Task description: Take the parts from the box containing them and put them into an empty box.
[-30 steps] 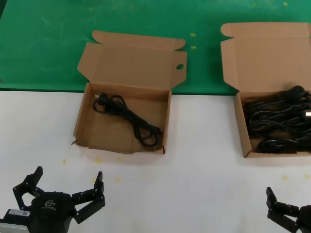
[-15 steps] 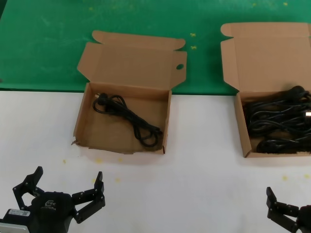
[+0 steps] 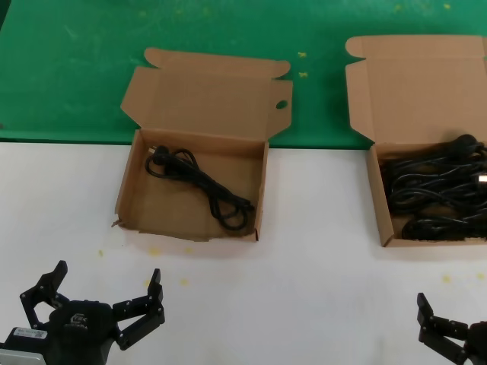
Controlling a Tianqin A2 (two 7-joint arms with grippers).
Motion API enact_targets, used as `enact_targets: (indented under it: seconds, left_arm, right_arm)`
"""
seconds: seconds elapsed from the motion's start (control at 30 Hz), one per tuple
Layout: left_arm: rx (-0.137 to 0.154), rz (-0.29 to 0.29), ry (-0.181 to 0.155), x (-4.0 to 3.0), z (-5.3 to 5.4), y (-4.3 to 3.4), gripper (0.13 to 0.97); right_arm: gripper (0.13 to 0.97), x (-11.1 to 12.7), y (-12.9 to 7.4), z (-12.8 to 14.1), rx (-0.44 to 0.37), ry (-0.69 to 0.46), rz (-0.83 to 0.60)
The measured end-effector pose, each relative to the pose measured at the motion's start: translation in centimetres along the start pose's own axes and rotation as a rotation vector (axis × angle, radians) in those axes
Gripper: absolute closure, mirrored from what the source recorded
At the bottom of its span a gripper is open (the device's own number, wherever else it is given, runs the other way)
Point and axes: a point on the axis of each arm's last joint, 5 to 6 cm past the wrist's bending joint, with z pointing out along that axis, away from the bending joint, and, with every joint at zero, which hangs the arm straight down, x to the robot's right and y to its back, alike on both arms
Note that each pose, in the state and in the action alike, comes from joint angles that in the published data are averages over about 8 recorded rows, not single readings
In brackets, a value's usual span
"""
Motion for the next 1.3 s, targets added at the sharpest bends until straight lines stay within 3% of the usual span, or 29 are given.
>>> enact_targets:
  seconds: [1.3]
  left_arm:
    - [0.0,0.0,0.0,0.0,0.0,0.0,0.132]
  right_arm:
    - [0.13,0.0,0.0,0.0,0.0,0.0,0.0]
